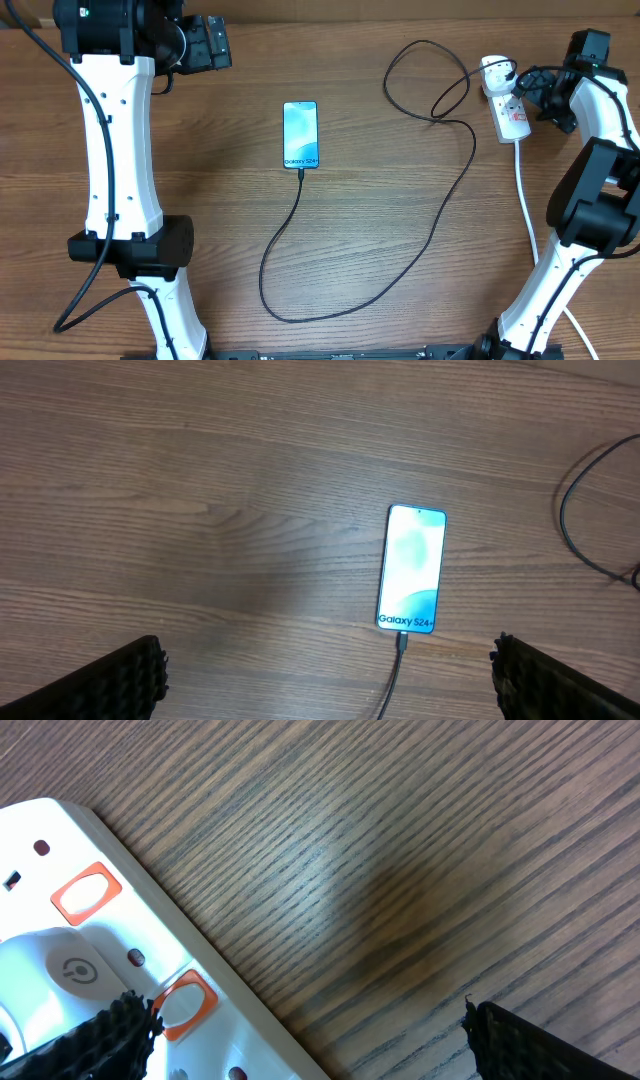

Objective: Plug charger to phone and switch on socket

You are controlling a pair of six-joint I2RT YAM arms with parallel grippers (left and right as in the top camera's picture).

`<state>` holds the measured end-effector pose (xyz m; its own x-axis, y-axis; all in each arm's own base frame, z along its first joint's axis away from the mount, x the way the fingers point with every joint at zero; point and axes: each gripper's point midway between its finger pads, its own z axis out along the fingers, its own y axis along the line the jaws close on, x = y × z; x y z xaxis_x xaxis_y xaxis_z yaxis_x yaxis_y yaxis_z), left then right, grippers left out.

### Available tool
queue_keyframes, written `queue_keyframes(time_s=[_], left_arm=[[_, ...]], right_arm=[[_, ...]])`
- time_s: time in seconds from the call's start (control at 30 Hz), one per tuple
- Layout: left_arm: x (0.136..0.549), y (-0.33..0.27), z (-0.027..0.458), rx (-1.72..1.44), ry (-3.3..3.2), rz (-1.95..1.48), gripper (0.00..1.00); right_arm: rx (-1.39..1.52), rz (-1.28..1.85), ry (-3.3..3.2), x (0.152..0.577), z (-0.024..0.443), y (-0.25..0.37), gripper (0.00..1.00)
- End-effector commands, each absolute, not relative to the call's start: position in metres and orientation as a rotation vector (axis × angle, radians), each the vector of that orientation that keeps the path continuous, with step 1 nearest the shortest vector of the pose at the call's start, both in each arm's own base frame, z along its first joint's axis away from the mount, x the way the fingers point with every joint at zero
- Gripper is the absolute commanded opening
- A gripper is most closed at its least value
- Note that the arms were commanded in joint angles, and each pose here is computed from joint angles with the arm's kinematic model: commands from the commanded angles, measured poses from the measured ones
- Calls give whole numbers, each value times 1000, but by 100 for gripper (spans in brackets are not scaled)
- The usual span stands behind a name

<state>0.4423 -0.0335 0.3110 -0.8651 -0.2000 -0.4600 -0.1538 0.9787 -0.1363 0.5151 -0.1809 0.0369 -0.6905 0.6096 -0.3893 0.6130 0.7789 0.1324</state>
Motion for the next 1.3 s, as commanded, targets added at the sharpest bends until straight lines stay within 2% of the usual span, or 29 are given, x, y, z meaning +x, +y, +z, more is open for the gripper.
queue_keyframes(time_s=[0.0,0.6,1.27], left_arm=[[444,-35,309,-262,2638,-119,100],[444,-35,309,-263,2638,-119,100],[444,-35,309,-263,2638,-119,100]], right_arm=[[926,-11,2567,514,28,-180,100],[943,-10,2618,508,4,-178,100],[936,34,2651,504,2,-171,100]])
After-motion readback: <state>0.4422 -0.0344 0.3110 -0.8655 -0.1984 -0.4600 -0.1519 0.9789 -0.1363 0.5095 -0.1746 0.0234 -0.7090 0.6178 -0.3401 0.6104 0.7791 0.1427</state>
